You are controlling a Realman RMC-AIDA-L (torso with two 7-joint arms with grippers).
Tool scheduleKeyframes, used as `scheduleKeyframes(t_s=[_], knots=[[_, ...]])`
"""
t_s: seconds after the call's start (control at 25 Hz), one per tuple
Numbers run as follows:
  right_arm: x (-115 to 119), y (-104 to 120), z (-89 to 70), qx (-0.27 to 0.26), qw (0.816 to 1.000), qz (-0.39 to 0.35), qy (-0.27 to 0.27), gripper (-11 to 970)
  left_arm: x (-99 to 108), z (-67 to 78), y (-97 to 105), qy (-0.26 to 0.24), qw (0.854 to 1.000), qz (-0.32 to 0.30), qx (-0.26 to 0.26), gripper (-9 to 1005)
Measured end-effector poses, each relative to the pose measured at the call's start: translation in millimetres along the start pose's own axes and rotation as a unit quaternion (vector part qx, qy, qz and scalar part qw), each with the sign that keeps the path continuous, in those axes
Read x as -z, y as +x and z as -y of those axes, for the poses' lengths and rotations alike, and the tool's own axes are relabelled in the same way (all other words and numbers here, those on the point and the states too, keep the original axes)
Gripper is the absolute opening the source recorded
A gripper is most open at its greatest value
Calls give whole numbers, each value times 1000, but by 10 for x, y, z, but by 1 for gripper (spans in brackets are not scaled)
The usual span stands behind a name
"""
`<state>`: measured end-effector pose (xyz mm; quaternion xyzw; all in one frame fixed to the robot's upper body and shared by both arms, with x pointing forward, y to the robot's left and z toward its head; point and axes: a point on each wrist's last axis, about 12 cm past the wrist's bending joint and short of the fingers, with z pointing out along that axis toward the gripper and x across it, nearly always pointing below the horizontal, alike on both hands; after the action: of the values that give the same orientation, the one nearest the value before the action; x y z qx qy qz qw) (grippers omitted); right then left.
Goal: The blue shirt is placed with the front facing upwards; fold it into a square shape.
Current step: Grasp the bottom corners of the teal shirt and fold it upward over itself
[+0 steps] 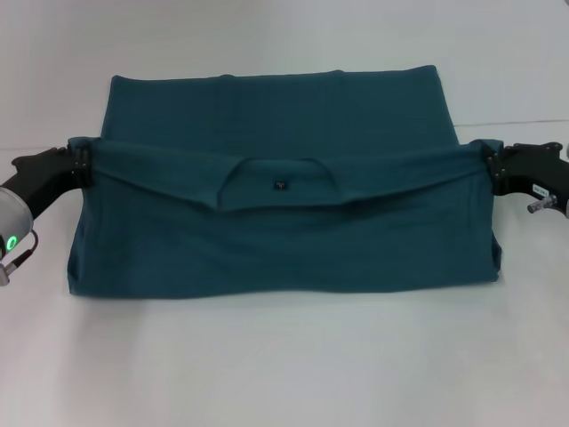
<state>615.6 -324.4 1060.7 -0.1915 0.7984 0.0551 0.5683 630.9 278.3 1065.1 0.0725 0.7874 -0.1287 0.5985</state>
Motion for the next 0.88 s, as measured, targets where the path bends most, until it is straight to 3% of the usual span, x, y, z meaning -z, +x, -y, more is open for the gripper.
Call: scheduleKeyframes(t_s=[0.6,0.88], knots=[[-73,27,-32,8,999,-26,20,60,-109,154,15,-1,999,-15,-31,56],[-73,14,-12,-3,999,-21,30,86,-118,143,-3,-10,1000,-9,-17,61]])
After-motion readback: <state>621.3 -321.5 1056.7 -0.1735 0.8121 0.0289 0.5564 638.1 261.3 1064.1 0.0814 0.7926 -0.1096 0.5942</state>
